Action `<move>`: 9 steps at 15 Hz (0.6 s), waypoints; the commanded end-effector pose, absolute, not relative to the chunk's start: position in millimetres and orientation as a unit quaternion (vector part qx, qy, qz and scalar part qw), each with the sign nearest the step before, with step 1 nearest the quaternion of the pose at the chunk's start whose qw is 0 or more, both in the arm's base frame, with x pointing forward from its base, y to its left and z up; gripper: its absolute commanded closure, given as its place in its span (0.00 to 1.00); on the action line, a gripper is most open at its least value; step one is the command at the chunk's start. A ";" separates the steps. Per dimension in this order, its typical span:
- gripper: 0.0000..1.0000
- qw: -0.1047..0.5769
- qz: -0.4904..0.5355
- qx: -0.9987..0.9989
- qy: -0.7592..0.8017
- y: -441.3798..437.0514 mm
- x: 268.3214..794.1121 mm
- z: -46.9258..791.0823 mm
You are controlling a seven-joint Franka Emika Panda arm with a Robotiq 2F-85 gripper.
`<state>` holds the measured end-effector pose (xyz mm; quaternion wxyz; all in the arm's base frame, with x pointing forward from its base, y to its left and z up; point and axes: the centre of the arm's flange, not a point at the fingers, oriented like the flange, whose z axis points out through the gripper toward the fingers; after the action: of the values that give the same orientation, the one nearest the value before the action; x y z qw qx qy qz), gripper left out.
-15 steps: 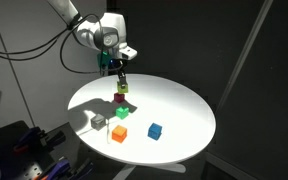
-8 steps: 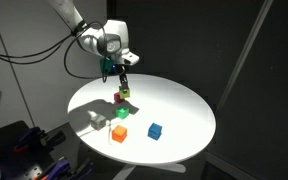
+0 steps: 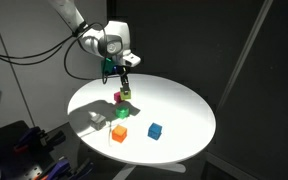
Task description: Put the yellow block on top of the green block.
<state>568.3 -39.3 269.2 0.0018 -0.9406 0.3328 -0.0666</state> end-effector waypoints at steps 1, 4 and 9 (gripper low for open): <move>0.75 -0.002 -0.054 -0.936 0.348 -36.6 561.3 273.7; 0.75 -0.005 -0.038 -0.935 0.352 -35.5 557.8 271.9; 0.75 -0.010 -0.013 -0.934 0.356 -37.1 553.4 265.0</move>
<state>558.7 -37.4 259.7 -0.0102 -0.9385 0.3443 -0.0237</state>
